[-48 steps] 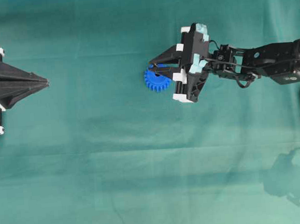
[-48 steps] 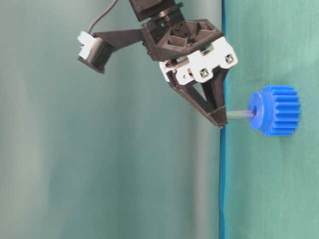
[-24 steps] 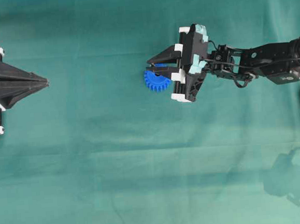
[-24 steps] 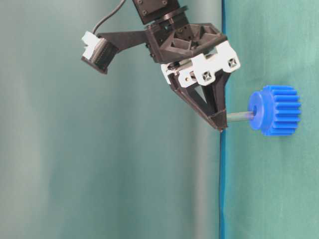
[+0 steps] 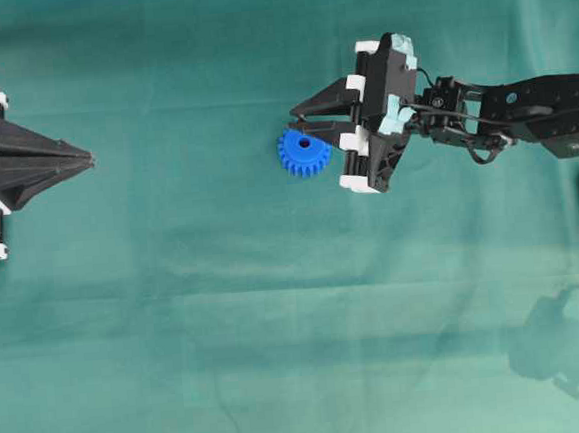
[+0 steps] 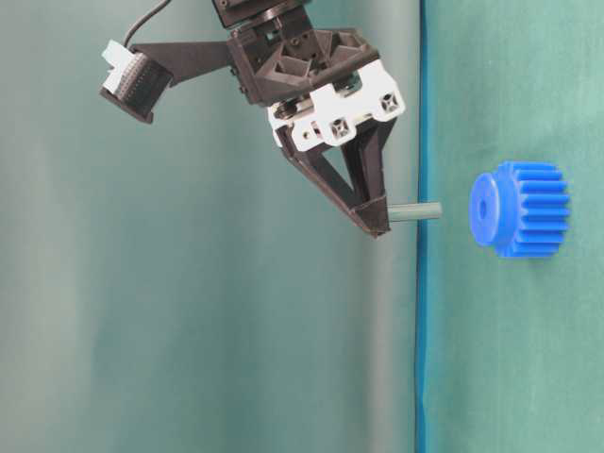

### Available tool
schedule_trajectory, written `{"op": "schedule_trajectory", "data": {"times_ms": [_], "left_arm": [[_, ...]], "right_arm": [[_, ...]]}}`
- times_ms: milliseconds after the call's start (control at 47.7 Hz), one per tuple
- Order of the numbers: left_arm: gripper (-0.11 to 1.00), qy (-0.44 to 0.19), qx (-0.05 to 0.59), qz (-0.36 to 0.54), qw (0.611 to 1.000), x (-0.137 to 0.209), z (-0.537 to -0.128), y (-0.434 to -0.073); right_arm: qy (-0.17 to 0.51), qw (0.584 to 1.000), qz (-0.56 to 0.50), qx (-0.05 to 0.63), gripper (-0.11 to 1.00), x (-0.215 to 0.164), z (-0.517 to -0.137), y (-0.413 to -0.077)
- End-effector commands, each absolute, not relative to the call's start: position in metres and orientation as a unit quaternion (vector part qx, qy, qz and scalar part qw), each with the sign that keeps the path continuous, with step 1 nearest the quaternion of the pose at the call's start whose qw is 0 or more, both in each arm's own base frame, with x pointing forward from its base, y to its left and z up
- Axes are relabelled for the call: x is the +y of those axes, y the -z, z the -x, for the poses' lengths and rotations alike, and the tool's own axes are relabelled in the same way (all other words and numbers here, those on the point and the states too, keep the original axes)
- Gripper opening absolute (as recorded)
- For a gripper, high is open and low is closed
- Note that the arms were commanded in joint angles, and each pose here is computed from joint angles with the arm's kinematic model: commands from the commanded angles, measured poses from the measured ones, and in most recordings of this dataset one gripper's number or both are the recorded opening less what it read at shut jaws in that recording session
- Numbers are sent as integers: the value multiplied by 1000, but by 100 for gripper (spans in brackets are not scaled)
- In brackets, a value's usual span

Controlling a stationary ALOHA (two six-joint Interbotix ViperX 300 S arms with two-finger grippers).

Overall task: Insert the shaft placed at a random location into the center hole of the small gear at another random location.
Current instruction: 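Align the held shaft vertically above the gear's center hole, then lower the shaft into the gear's center hole with the right gripper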

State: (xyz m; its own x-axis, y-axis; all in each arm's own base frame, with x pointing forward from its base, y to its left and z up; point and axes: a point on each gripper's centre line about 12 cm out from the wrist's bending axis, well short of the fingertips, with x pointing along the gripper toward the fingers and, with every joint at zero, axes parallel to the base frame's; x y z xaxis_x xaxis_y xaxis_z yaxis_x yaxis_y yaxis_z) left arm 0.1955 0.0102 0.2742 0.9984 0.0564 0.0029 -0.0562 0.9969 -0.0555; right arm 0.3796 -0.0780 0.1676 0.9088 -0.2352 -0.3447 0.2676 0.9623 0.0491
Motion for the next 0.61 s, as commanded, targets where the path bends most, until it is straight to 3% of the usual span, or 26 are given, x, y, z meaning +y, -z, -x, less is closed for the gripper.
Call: {"op": "schedule_trajectory", "data": {"times_ms": [0, 587], "left_arm": [[0, -28, -8, 28, 999, 10, -196, -278], [0, -28, -8, 28, 999, 10, -197, -278]], "right_arm": [[127, 979, -45, 154, 25, -77, -382, -177], [133, 974, -53, 174, 25, -78, -386, -147]]}}
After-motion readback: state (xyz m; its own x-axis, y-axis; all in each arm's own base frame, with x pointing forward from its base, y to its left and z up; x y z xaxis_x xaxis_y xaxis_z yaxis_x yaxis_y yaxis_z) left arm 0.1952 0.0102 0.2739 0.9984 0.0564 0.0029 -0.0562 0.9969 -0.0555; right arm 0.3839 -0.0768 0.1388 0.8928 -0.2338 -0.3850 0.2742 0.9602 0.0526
